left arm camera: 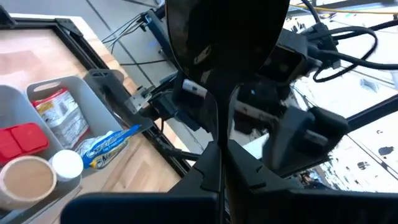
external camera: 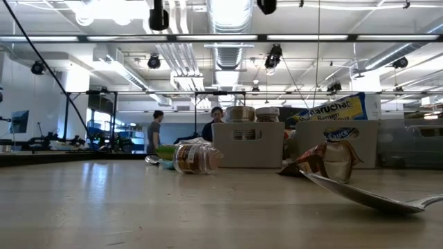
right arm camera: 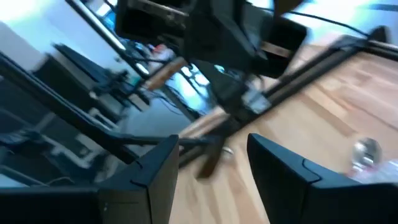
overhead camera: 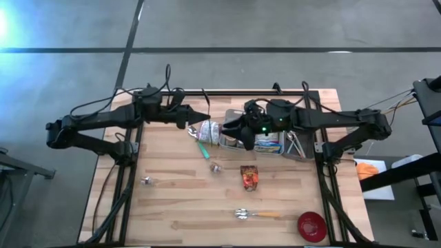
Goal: Pick & Place Food Item
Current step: Put the black spoon into the black bin
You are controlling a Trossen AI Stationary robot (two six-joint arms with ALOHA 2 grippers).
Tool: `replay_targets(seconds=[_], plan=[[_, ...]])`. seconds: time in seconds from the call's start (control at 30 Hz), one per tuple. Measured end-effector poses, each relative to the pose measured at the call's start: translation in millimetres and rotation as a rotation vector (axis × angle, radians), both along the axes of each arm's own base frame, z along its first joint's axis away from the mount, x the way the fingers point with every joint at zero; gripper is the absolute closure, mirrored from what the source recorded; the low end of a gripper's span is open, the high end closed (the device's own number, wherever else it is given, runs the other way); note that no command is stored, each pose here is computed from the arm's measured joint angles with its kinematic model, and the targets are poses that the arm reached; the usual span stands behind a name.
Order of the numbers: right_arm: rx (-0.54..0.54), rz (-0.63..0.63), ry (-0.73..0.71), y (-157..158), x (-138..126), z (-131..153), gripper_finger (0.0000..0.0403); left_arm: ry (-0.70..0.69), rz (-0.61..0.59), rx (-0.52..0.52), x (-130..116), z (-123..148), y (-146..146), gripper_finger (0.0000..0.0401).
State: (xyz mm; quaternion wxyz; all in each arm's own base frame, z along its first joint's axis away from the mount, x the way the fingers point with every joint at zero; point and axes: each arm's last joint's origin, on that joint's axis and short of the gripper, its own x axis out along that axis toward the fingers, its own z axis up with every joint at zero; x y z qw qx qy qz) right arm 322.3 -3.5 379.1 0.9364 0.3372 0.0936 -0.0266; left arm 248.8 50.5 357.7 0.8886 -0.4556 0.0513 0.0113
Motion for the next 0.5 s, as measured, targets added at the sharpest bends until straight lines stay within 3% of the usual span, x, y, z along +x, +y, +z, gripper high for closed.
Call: replay_targets(seconds=[0.2,0.5], plan=[[0.013,-0.006,0.004,-3,14,-11,0.0216,-0.01,-0.043,0.036,13,7,1,0.0401],[-0.008,-0.043,-0.04,-7,14,-6,0.0216,-0.06,-0.064,0.068,15,24,0,0.0401]])
